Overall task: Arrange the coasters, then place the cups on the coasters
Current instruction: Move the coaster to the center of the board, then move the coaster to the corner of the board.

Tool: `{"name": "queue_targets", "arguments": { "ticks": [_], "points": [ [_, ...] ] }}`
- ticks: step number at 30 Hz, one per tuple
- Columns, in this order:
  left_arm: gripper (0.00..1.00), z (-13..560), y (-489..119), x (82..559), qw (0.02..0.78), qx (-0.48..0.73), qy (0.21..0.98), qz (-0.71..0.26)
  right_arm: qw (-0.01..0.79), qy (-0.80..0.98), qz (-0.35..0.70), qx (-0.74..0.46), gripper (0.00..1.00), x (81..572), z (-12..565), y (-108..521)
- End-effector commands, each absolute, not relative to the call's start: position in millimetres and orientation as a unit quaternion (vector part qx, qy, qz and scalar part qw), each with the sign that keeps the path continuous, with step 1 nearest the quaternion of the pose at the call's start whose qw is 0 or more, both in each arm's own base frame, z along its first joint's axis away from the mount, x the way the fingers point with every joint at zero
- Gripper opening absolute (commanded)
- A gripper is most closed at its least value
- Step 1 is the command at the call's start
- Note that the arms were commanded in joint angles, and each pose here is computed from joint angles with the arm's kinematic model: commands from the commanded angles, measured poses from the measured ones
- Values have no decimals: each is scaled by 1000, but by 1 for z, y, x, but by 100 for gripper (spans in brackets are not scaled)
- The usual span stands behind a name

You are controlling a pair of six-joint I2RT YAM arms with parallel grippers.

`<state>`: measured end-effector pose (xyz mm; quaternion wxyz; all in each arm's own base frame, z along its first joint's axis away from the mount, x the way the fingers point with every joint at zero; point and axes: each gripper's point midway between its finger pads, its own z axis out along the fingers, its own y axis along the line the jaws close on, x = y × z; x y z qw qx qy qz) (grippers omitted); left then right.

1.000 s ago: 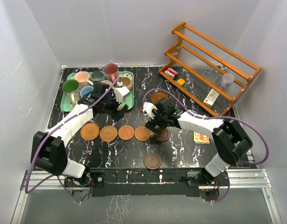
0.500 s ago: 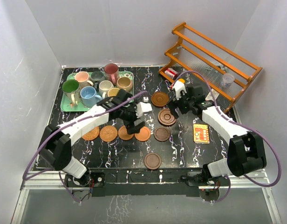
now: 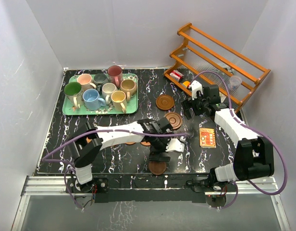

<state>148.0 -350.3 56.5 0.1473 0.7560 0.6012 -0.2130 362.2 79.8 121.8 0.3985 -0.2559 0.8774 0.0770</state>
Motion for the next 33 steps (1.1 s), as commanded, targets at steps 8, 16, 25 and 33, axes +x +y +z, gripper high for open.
{"name": "queue_targets", "arguments": {
  "ticks": [8,16,25,33],
  "points": [
    [94,41,-390,149,177,799,553,-156,429,863,83,-254,98,368,143,81],
    [94,31,-411,160,201,812,534,-125,429,863,80,-255,98,367,144,80],
    [94,30,-437,172,231,812,523,-117,427,864,77,-255,98,367,142,78],
    [95,31,-478,194,282,792,528,-115,427,869,65,-243,98,370,142,70]
  ]
}}
